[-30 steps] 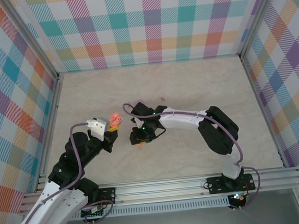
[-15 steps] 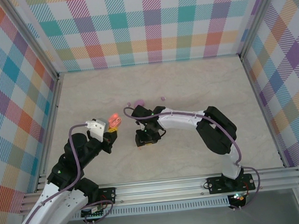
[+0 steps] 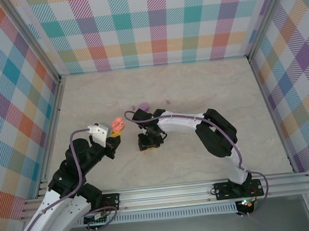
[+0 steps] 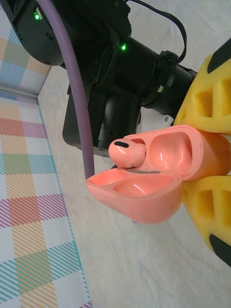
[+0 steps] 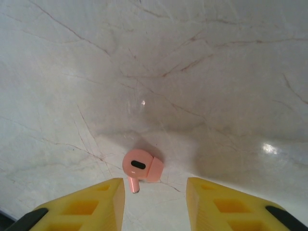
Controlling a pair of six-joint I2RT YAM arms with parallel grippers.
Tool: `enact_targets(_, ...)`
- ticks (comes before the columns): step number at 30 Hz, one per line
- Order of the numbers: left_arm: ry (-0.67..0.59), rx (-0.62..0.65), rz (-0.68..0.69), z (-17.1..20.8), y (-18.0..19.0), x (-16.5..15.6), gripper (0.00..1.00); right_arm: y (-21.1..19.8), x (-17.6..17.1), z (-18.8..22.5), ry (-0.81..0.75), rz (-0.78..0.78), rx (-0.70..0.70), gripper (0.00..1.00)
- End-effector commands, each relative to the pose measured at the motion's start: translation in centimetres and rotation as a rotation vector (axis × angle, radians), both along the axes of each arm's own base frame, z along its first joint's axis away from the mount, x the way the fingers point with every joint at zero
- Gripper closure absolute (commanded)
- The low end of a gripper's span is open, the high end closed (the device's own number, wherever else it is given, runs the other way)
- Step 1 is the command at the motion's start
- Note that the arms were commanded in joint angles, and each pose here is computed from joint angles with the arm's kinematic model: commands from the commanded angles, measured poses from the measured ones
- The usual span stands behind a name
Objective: Insert the wireless bluetooth earbuds into the charging case
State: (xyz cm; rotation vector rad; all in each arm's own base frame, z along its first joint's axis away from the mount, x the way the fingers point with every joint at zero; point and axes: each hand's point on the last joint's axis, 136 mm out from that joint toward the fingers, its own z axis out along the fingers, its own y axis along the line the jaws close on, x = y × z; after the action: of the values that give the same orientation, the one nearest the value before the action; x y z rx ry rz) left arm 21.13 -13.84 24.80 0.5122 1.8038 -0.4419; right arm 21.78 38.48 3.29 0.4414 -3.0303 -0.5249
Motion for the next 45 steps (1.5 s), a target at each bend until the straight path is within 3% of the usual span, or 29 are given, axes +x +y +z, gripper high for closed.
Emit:
enact_targets(1,-0.002,-0.003,0.001,0.0,0.2,-0.2,1.00,0.0,0.1,-0.1,-0.004,0.000,-0.030,0.62)
enact_targets(18,-0.004,-0.010,-0.009,0.0,0.1,-0.4,1.00,0.5,-0.7,-0.7,0.047,0.022,-0.070,0.64)
enact_targets(26,-0.004,-0.016,-0.009,0.1,0.1,-0.4,1.00,0.8,-0.8,-0.9,0.057,0.033,-0.075,0.69)
enact_targets(33,-0.060,-0.109,-0.016,2.4,-0.8,0.4,1.00,0.9,-1.1,-1.4,0.075,0.039,-0.083,0.70)
enact_targets(45,-0.053,-0.089,-0.053,2.1,-1.3,0.3,1.00,0.3,-0.4,-0.9,0.028,0.041,-0.102,0.78)
